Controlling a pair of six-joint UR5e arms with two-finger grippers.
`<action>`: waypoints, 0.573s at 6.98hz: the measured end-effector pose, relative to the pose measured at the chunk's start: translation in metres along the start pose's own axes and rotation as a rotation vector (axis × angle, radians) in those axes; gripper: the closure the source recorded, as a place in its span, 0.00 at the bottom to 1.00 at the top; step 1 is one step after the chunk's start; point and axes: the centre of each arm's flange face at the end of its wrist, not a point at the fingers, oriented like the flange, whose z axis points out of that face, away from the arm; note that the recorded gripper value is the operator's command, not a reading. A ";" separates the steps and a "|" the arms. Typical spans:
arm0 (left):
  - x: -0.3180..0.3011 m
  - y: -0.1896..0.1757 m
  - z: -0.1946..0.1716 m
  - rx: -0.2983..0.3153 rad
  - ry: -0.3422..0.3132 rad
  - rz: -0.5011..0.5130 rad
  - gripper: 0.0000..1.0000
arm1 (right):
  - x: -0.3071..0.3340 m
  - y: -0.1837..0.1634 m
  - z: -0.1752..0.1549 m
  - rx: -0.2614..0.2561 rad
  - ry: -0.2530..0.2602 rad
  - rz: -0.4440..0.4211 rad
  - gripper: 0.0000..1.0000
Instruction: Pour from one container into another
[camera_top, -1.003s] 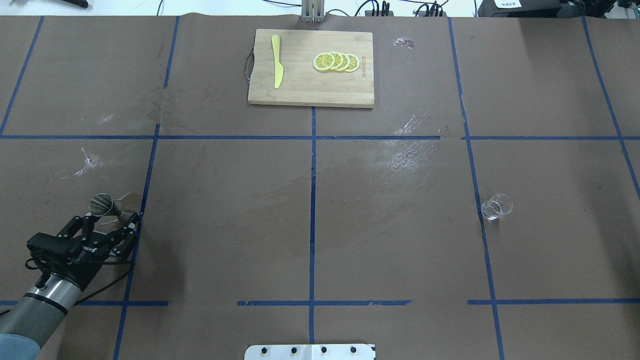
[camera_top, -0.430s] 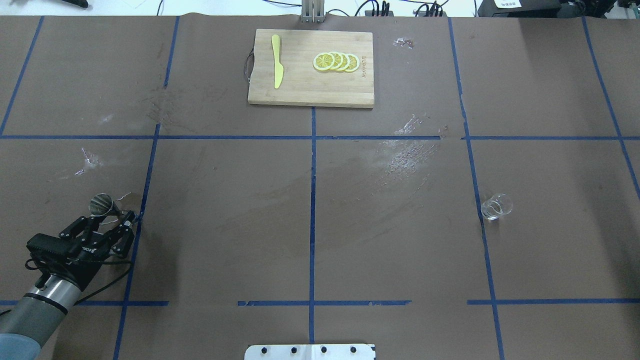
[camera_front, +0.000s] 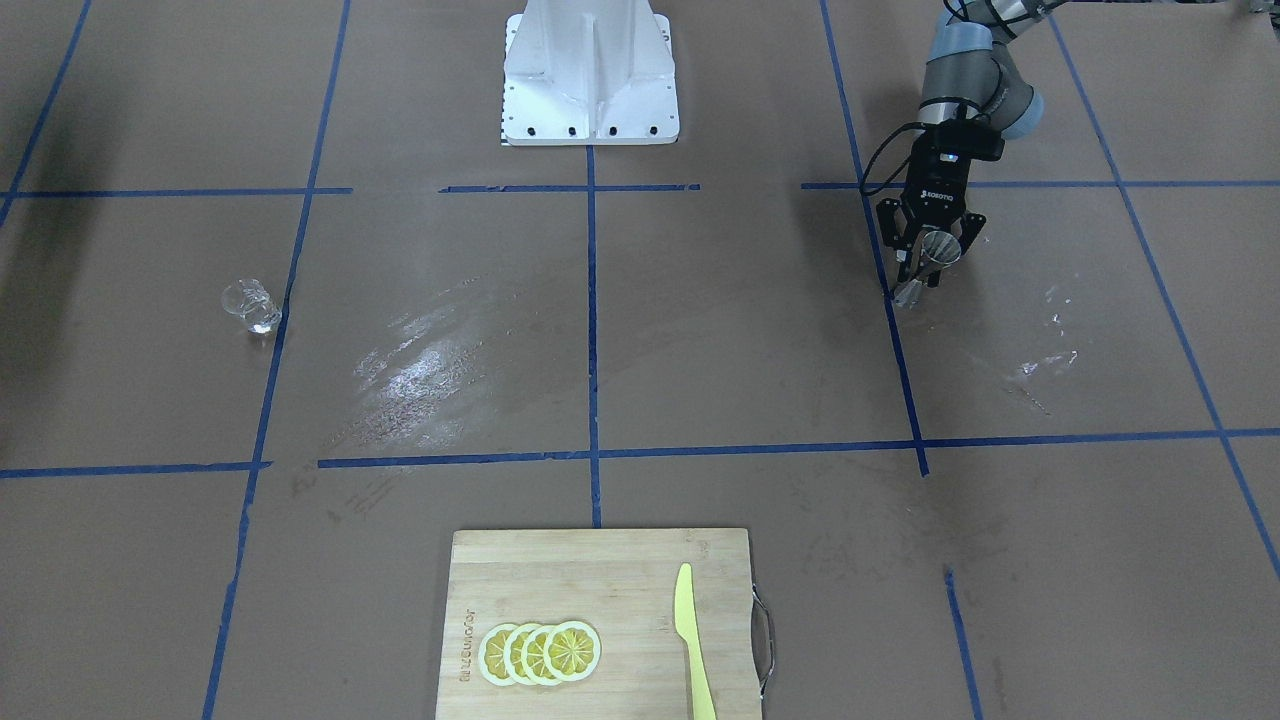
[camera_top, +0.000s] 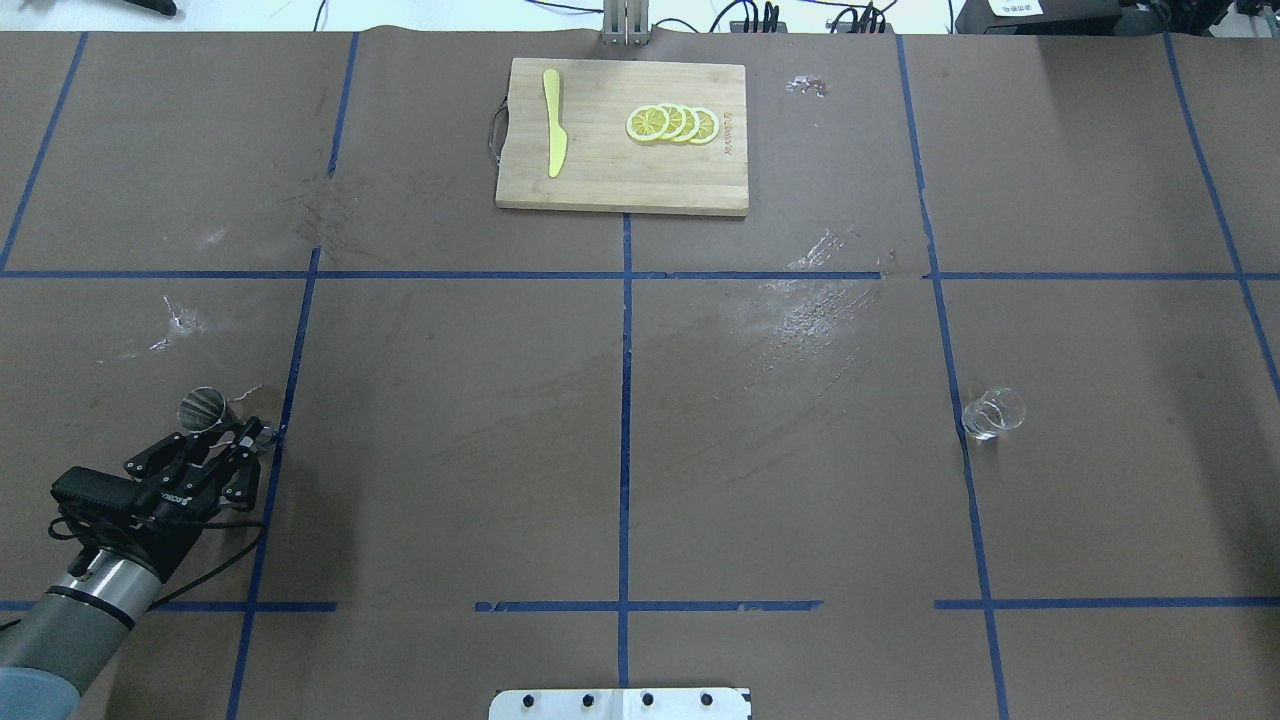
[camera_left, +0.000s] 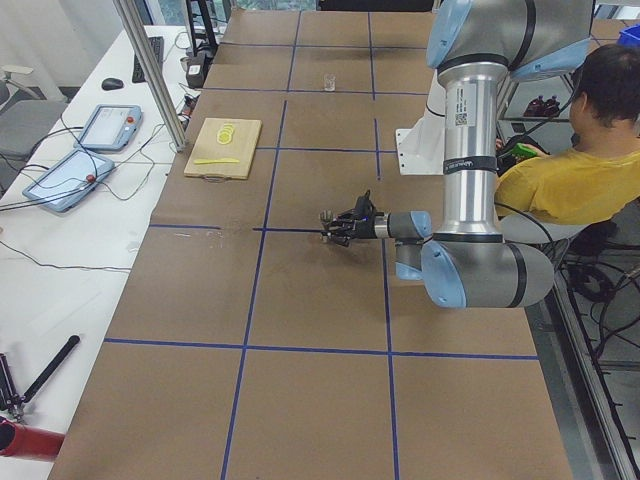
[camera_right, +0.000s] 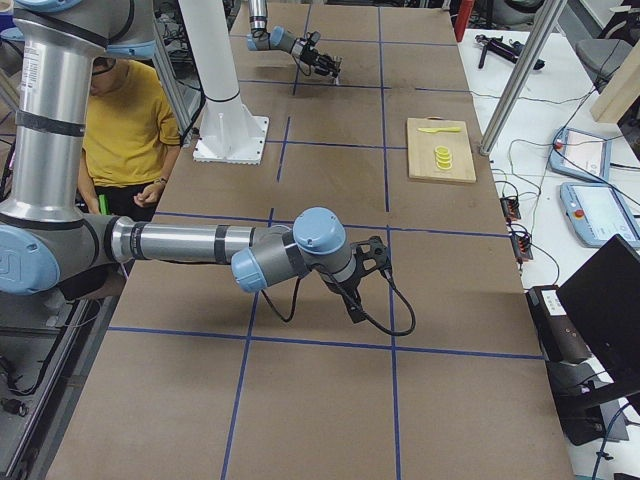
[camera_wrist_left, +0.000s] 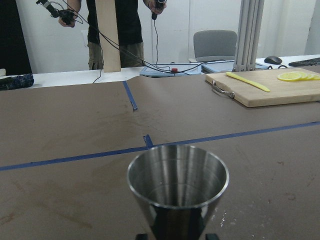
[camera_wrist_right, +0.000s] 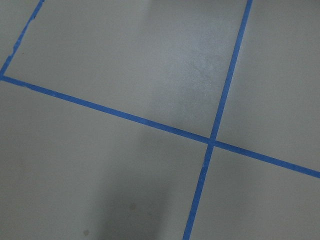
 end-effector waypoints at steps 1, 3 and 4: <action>0.000 0.000 0.000 0.001 0.001 -0.002 1.00 | 0.000 0.000 0.000 0.002 0.000 -0.002 0.00; 0.000 -0.004 -0.001 0.007 0.010 -0.019 1.00 | 0.000 0.000 0.000 0.006 0.000 -0.006 0.00; -0.002 -0.010 -0.005 0.020 0.033 -0.054 1.00 | 0.001 0.001 0.001 0.006 0.000 -0.006 0.00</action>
